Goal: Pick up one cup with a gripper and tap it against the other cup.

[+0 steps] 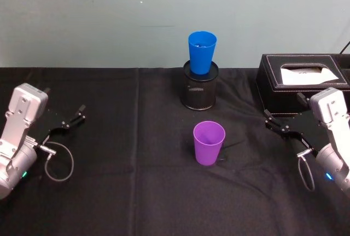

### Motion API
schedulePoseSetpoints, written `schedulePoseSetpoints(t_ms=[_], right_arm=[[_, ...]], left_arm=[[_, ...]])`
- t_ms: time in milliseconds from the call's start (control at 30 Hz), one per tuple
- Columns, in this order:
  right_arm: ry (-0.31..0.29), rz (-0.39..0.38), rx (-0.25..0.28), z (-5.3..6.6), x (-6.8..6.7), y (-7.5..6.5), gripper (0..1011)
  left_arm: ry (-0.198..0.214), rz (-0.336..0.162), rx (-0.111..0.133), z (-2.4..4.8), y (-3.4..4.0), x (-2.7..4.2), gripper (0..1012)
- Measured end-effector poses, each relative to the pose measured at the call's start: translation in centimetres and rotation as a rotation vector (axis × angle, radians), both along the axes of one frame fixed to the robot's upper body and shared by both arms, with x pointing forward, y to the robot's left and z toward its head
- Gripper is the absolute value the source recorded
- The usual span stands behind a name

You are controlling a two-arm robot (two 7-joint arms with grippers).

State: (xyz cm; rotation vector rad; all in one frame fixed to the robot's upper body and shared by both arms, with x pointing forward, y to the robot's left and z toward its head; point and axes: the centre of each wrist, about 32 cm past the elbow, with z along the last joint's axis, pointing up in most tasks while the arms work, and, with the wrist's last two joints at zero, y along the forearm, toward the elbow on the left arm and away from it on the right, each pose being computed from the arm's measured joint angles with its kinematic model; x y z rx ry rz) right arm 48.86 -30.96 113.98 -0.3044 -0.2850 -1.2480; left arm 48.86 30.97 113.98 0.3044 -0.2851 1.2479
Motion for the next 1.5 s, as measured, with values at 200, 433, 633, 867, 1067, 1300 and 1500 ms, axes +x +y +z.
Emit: schedulePoseSetpoints(t_ms=[200, 433, 633, 867, 1067, 1300, 1500], right_arm=[[0.0, 0.0, 0.0, 0.0, 0.0, 0.0, 1003], [0.0, 0.0, 0.0, 0.0, 0.0, 0.0, 1003], [0.0, 0.0, 0.0, 0.0, 0.0, 0.0, 1003], [0.0, 0.0, 0.0, 0.0, 0.0, 0.0, 1003], [0.0, 0.0, 0.0, 0.0, 0.0, 0.0, 1003], [0.0, 0.0, 0.0, 0.0, 0.0, 0.0, 1003], [0.0, 0.0, 0.0, 0.0, 0.0, 0.0, 1003]], left_arm=[[0.0, 0.0, 0.0, 0.0, 0.0, 0.0, 1000], [0.0, 0.0, 0.0, 0.0, 0.0, 0.0, 1000], [0.0, 0.0, 0.0, 0.0, 0.0, 0.0, 1000], [0.0, 0.0, 0.0, 0.0, 0.0, 0.0, 1000], [0.0, 0.0, 0.0, 0.0, 0.0, 0.0, 1000], [0.0, 0.0, 0.0, 0.0, 0.0, 0.0, 1000], [0.0, 0.0, 0.0, 0.0, 0.0, 0.0, 1000]])
